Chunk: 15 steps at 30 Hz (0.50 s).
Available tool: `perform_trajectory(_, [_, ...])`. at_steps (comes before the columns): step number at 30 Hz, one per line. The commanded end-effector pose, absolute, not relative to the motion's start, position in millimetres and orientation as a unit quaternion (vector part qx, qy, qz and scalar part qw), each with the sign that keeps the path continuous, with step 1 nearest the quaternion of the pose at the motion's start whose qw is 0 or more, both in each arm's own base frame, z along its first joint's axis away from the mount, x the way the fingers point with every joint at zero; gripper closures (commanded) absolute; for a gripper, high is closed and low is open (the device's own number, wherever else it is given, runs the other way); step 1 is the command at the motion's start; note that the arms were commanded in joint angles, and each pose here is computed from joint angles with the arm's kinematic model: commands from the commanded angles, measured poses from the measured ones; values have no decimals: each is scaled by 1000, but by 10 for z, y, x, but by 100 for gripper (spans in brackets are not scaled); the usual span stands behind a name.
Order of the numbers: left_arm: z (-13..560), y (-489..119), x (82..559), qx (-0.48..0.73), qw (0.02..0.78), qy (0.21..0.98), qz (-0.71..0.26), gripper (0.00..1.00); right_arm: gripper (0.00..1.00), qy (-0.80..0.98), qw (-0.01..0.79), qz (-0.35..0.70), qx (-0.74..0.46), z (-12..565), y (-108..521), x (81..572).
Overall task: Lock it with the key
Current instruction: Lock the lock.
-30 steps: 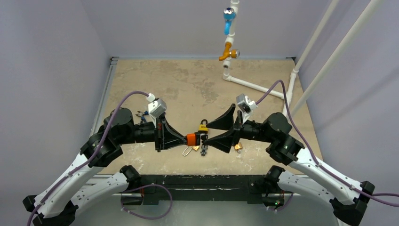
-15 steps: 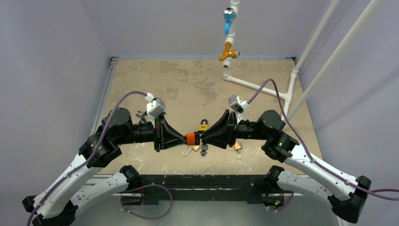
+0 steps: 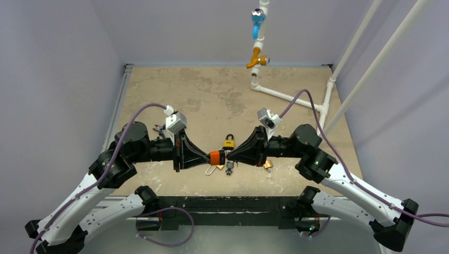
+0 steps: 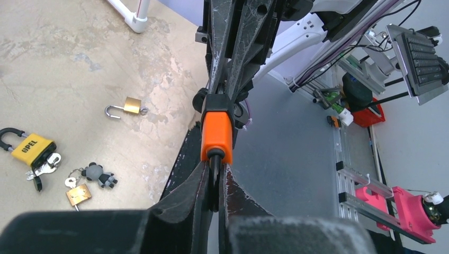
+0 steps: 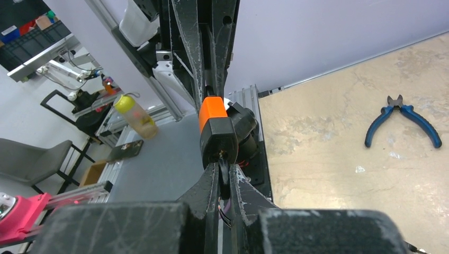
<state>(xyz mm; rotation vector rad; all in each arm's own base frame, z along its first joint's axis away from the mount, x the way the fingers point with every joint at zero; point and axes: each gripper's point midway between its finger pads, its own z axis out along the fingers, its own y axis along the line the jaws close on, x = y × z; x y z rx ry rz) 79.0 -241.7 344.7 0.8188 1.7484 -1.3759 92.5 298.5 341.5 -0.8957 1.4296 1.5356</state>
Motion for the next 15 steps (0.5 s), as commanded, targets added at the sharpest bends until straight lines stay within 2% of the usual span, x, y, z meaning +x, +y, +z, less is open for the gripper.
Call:
perform_trajectory(1, [3802, -2314, 770, 335, 439, 641, -533, 100, 100, 557, 447, 602, -357, 3555, 2898, 924])
perform_trajectory(12, [3750, -2136, 802, 340, 465, 657, -486, 100, 100, 578, 473, 570, -343, 3528, 2716, 995])
perform_trajectory(15, [3682, -2105, 971, 309, 475, 685, -458, 100, 100, 618, 488, 537, -304, 3456, 2667, 1198])
